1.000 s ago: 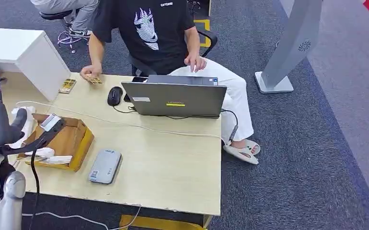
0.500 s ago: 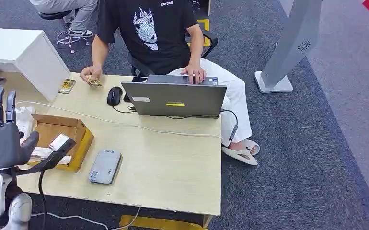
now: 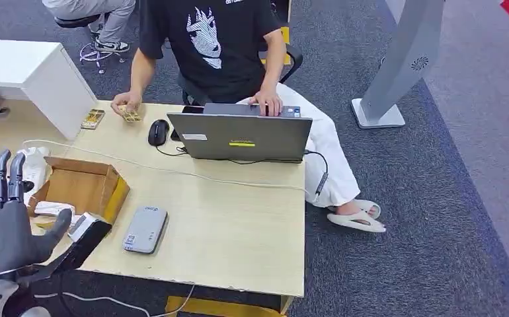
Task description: Pass the card to the sensor for recognition and then transmit it.
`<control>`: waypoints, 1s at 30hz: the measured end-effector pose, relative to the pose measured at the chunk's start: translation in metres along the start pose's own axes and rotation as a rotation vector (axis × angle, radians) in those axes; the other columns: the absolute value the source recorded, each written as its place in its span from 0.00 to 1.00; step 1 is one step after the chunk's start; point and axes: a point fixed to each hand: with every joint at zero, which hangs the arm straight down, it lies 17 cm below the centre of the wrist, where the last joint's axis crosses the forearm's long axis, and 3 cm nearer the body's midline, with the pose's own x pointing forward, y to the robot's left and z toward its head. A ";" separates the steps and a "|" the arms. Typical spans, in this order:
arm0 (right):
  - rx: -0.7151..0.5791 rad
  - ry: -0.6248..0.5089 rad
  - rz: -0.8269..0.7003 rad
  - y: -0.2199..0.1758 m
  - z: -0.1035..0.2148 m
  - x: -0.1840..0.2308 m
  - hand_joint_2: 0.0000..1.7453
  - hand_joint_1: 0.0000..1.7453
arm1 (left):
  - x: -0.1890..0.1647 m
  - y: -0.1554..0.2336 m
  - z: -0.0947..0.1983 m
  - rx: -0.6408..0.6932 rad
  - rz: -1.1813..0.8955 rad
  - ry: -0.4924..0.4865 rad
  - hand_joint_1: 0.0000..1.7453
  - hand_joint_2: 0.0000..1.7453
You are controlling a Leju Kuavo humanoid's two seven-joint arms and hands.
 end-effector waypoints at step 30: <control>0.013 0.020 -0.137 -0.014 0.007 0.019 1.00 0.00 | -0.060 -0.059 0.058 -0.390 -0.046 0.089 0.00 1.00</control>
